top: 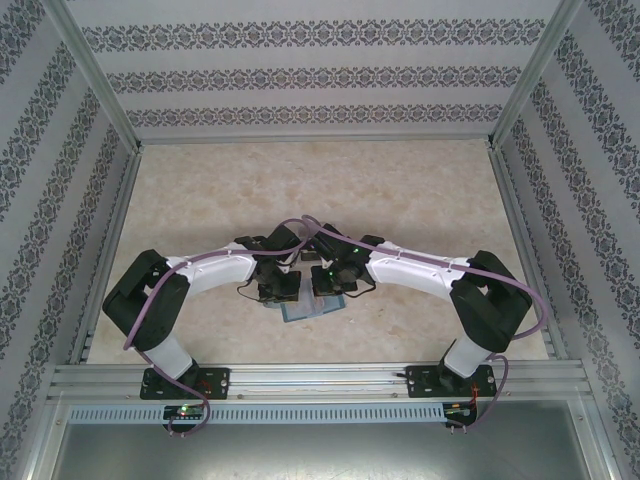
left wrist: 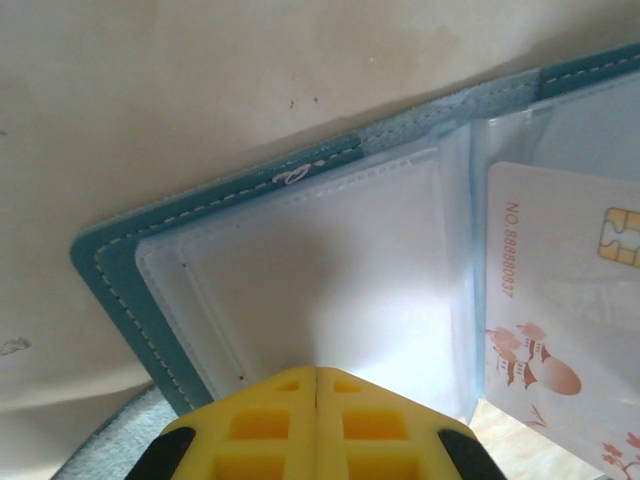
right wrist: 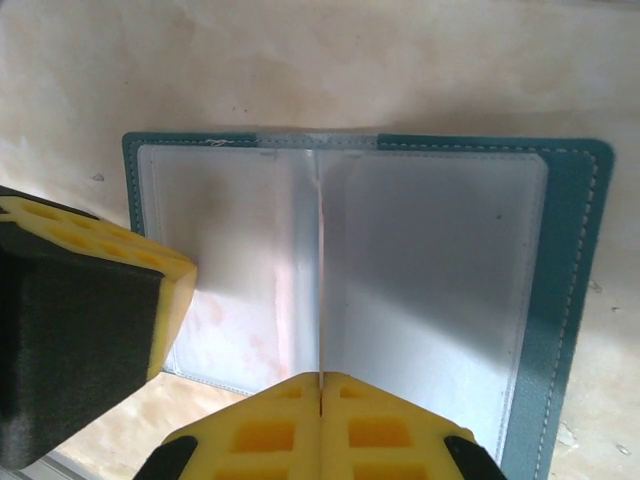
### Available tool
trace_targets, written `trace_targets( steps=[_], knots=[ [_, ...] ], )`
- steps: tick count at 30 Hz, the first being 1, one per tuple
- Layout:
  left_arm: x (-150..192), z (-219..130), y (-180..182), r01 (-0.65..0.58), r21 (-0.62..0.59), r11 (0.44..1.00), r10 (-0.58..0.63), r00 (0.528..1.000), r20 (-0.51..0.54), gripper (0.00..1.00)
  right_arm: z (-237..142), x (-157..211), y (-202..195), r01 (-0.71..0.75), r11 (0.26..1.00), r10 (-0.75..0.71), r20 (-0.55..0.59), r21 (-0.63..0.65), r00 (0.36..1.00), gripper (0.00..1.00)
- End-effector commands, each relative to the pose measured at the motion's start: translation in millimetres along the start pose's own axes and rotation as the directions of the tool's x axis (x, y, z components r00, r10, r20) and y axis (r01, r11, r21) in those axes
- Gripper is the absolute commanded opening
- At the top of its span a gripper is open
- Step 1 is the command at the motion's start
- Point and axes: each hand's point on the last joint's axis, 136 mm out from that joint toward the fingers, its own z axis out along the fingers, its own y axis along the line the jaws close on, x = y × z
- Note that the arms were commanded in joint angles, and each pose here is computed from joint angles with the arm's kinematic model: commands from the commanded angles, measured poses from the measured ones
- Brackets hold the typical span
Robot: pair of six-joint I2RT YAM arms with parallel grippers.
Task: Take the credit cards out of the card holder
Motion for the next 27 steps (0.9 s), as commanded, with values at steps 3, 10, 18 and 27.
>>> trace_targets(
  steps=[3,10,18,27],
  knots=[
    [3.8,-9.8,-2.3,-0.023,-0.009,1.0,0.023,1.0,0.011,0.0,-8.1,4.2,-19.3,-0.009,0.995,0.009,0.006,0.095,1.0,0.0],
    [1.1,-12.4,-5.8,-0.029,-0.005,1.0,0.029,0.999,0.016,0.0,-15.3,6.0,-24.8,-0.023,0.993,0.021,0.015,0.116,1.0,0.0],
    [-0.2,-10.2,-5.6,-0.035,-0.01,0.999,0.035,0.999,0.013,0.0,-33.4,-7.0,-5.1,0.008,0.999,-0.01,0.064,0.039,0.998,0.0],
    [-1.8,-8.9,-4.3,-0.033,-0.013,0.999,0.034,0.999,0.025,0.0,-58.9,-25.2,4.8,0.204,0.979,-0.2,0.116,-0.029,0.973,0.02]
  ],
)
